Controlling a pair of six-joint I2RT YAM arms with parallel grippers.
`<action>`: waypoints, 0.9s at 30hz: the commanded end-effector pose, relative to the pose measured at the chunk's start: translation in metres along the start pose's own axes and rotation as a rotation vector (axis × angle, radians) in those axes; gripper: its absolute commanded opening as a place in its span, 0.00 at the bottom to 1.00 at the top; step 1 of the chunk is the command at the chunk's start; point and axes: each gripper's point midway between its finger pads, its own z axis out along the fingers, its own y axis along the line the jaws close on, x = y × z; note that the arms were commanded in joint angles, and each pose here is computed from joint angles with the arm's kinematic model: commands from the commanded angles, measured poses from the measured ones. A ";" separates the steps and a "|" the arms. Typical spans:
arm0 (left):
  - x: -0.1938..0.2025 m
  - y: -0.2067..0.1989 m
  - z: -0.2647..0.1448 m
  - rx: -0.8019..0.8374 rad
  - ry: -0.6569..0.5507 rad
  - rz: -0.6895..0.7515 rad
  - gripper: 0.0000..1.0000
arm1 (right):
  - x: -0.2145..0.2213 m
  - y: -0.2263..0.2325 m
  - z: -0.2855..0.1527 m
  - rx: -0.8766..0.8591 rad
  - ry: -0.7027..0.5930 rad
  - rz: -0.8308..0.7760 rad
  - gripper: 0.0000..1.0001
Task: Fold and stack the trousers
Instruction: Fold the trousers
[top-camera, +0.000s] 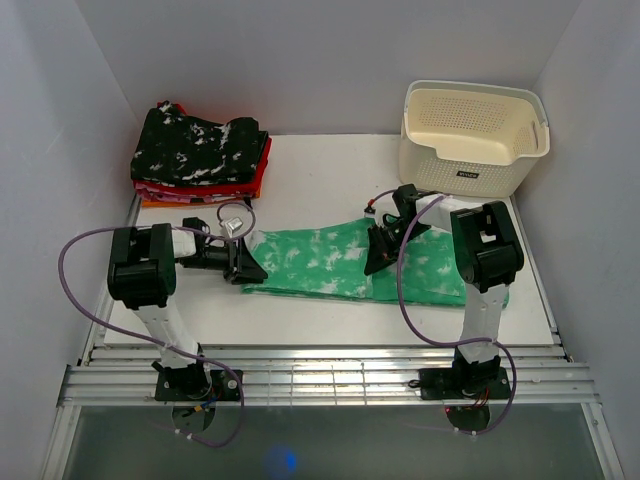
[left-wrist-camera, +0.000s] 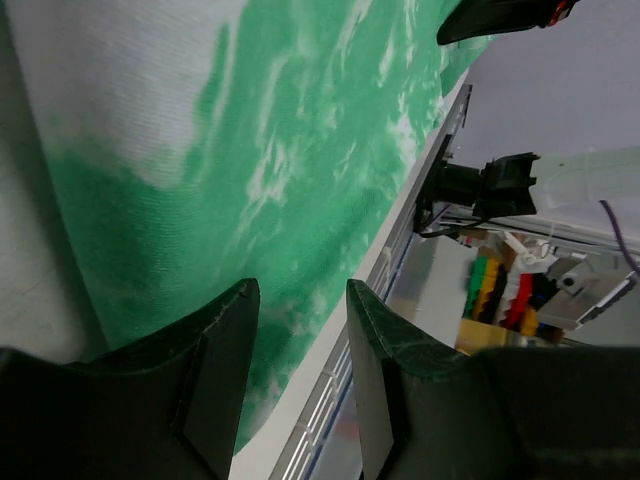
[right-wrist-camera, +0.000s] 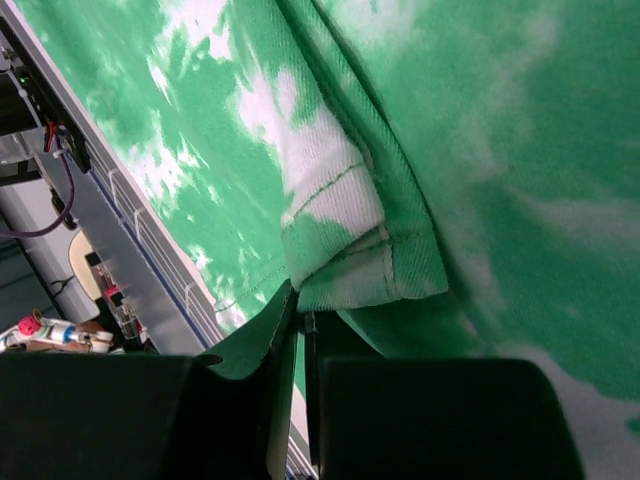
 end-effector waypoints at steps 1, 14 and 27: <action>-0.009 0.031 0.004 -0.101 -0.032 -0.028 0.53 | 0.003 -0.007 0.004 0.027 0.026 -0.012 0.08; -0.115 -0.053 -0.025 0.078 -0.218 0.228 0.56 | 0.011 -0.016 0.011 0.039 0.060 -0.026 0.08; -0.139 0.056 0.019 -0.104 -0.286 -0.084 0.53 | 0.010 -0.023 0.018 0.043 0.075 -0.005 0.08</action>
